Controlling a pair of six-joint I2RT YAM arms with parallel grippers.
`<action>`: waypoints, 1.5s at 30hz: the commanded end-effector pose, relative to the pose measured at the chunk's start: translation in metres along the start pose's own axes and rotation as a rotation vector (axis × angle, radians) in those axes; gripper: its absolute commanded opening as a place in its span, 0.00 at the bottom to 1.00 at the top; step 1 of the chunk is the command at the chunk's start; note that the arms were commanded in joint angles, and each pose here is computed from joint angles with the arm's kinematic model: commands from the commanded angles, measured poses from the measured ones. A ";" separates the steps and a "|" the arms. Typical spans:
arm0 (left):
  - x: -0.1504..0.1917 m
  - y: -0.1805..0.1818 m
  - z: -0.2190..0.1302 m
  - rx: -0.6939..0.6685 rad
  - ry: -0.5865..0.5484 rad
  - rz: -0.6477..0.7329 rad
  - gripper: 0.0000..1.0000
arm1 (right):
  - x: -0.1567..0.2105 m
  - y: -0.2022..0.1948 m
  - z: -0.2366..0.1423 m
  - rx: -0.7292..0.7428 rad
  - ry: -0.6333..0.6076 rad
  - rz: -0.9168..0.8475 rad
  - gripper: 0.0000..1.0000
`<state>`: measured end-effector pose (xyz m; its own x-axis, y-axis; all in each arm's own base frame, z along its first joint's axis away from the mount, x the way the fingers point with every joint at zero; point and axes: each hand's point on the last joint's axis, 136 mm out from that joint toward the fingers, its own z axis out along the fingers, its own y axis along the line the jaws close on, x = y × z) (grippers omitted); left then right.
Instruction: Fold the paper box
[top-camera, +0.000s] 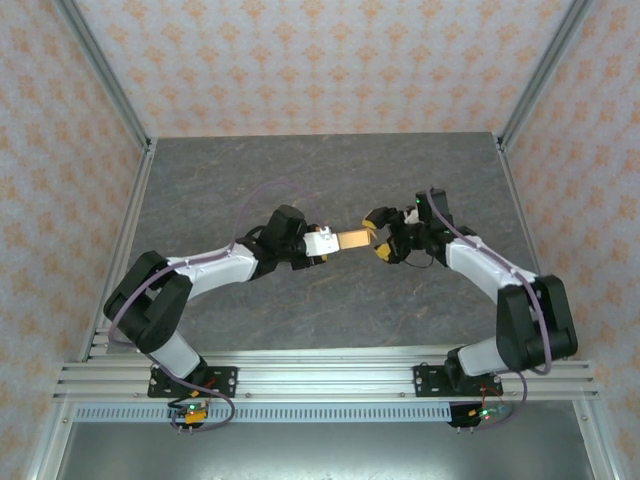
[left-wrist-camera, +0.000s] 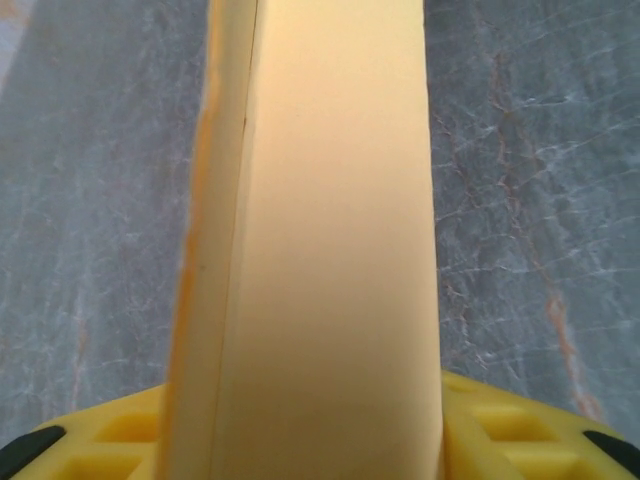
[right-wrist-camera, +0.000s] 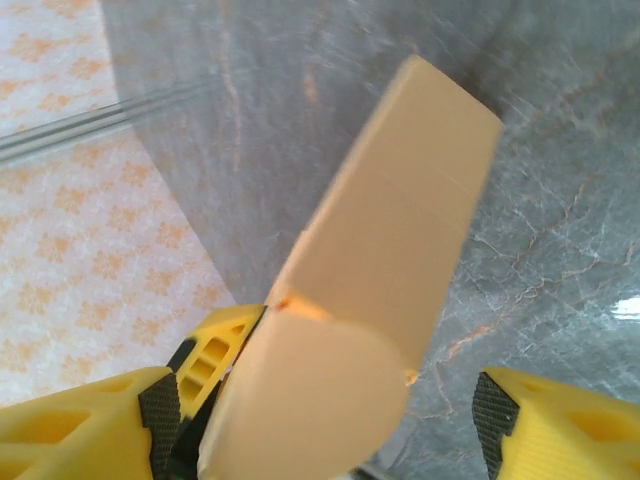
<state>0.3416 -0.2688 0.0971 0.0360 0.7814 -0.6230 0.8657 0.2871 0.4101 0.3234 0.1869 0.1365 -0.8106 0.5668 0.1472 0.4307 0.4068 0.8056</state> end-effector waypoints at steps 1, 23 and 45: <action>0.017 -0.018 -0.007 0.154 0.111 -0.104 0.48 | -0.011 -0.020 -0.016 0.091 -0.107 -0.177 0.79; 0.013 -0.011 -0.006 0.333 0.127 -0.224 0.51 | -0.003 0.034 -0.010 0.165 -0.251 -1.161 0.51; 0.013 -0.002 0.001 0.331 0.135 -0.233 0.51 | -0.010 0.024 0.026 0.444 -0.219 -1.127 0.25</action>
<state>0.3375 -0.2602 0.0867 -0.2021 0.7921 -0.5760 0.9601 0.2763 0.0431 0.3488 0.2129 0.1371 -0.7420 -0.1659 -0.6495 -0.3892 0.8955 0.2159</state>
